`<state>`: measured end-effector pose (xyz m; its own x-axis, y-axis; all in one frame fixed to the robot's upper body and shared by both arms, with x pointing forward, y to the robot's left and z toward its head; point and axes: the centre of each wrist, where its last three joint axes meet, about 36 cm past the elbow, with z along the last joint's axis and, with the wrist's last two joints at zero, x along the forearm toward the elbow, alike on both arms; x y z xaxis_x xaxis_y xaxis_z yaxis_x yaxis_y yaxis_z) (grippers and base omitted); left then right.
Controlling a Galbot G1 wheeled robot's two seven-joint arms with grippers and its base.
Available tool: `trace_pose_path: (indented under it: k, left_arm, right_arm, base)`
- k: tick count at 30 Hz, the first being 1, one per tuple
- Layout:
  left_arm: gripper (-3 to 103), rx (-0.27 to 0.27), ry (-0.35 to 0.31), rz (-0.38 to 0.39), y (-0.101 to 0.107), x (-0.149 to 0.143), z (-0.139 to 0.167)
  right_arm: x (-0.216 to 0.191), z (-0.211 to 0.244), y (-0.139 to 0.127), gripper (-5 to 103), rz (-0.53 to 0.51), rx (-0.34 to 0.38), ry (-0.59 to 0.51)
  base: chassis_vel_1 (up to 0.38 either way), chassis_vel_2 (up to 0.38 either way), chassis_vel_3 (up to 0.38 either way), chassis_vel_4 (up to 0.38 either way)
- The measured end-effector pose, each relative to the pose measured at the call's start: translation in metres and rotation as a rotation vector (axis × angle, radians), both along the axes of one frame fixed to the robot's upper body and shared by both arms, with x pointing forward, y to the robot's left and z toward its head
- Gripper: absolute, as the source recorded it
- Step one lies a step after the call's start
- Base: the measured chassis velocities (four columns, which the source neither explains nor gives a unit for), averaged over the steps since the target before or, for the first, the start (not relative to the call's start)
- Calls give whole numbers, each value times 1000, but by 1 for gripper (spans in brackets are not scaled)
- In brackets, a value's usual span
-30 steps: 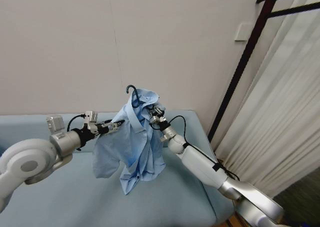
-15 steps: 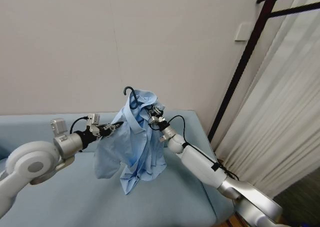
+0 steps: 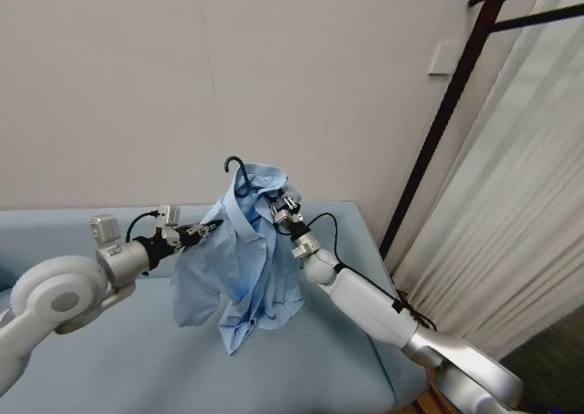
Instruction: Pick up the clothes from the sofa and hang them on the clothes hanger.
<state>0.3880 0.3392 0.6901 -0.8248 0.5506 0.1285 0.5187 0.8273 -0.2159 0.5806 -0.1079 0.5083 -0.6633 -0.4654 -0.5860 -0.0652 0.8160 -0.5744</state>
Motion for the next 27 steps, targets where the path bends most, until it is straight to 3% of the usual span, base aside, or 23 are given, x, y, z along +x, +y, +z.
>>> trace_pose_path:
  k: [5,6,9,14,22,25,26,27]
  left_arm:
    - [9,29,-23,1,8,5,2]
    - [9,35,-29,-2,11,7,3]
    - [9,51,-48,-27,23,14,10]
    - [9,84,-78,-41,40,24,21]
    - [9,125,-103,-75,43,25,33]
    - [9,137,-123,-101,43,25,36]
    - [9,137,-123,-101,43,25,36]
    - [9,138,-134,-112,43,24,38]
  right_arm:
    - [-17,23,-18,68,84,59,124]
    - [-20,31,-26,68,116,66,167]
    - [-32,57,-58,84,225,75,327]
    - [-34,76,-96,98,256,88,429]
    - [-28,93,-135,100,257,155,477]
    - [-24,122,-151,100,315,258,587]
    - [-24,122,-151,100,315,258,587]
    - [-25,133,-153,100,346,325,654]
  base:
    - [0,0,0,0]
    - [0,0,0,0]
    - [0,0,0,0]
    - [0,0,0,0]
    - [0,0,0,0]
    - [0,0,0,0]
    - [0,0,0,0]
    - [0,0,0,0]
